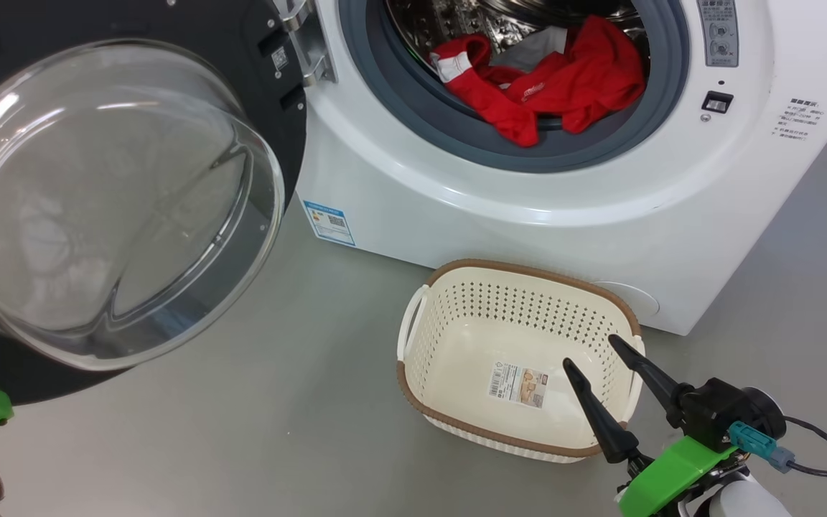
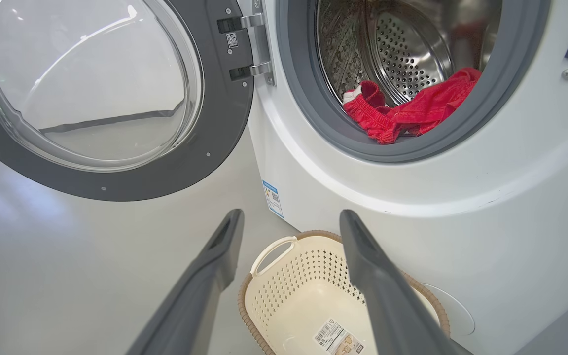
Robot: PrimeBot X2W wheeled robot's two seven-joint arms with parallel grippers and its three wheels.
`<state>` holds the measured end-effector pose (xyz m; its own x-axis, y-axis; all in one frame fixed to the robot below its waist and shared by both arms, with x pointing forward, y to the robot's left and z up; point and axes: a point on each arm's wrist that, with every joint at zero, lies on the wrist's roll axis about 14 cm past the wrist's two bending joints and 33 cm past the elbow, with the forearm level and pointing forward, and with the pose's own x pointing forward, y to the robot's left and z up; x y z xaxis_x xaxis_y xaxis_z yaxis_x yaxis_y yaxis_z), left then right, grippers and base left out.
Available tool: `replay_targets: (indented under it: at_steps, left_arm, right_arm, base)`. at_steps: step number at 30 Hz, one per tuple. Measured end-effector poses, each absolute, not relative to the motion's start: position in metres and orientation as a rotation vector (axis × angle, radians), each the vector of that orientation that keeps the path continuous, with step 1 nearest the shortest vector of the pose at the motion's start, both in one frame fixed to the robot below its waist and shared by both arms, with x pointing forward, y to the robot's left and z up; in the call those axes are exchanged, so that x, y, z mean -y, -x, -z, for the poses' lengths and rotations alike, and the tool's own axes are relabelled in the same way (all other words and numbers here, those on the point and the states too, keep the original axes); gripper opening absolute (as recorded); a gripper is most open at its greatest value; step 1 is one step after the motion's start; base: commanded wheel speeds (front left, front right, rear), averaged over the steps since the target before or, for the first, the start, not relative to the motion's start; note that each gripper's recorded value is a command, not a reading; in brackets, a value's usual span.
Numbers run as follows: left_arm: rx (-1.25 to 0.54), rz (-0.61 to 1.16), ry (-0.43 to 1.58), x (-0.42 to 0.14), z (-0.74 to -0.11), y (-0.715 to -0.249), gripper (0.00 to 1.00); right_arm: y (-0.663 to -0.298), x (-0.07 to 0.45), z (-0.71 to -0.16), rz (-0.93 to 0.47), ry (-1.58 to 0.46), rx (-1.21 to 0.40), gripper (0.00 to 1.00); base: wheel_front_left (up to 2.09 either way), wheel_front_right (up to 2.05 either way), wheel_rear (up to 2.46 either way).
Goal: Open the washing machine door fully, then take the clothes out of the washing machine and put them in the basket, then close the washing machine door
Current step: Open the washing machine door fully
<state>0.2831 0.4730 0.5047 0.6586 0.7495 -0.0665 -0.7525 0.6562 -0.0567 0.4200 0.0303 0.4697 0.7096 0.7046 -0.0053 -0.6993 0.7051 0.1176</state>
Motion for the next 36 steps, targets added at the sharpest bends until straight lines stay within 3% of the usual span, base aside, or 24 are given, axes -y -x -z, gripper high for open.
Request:
replay_targets:
  at_steps: [10,11,14,16,18,36]
  left_arm:
    - [0.006,-0.812,0.132,-0.458,-0.504,-0.276,0.0]
    - [0.013,-0.81,0.141,-0.456,-0.504,-0.275,0.04]
    - [0.023,-0.797,0.155,-0.447,-0.502,-0.273,0.6]
    - [0.032,-0.784,0.159,-0.442,-0.502,-0.271,0.84]
    - [0.035,-0.773,0.154,-0.439,-0.501,-0.268,1.0]
    - [0.039,-0.606,0.151,-0.373,-0.485,-0.262,1.0]
  right_arm:
    - [-0.417,-0.035,-0.482,-0.782,-0.113,-0.023,1.0]
    - [-0.417,-0.035,-0.484,-0.782,-0.114,-0.02,1.0]
    - [-0.417,-0.036,-0.49,-0.778,-0.117,-0.006,1.0]
    - [-0.416,-0.036,-0.493,-0.777,-0.116,0.002,1.0]
    - [-0.415,-0.036,-0.496,-0.775,-0.114,0.01,1.0]
    - [-0.411,-0.009,-0.509,-0.699,-0.107,0.041,1.0]
  base:
    - [0.0,0.0,0.0]
    - [0.0,0.0,0.0]
    - [0.0,0.0,0.0]
    - [0.0,0.0,0.0]
    - [0.0,0.0,0.0]
    - [0.0,0.0,0.0]
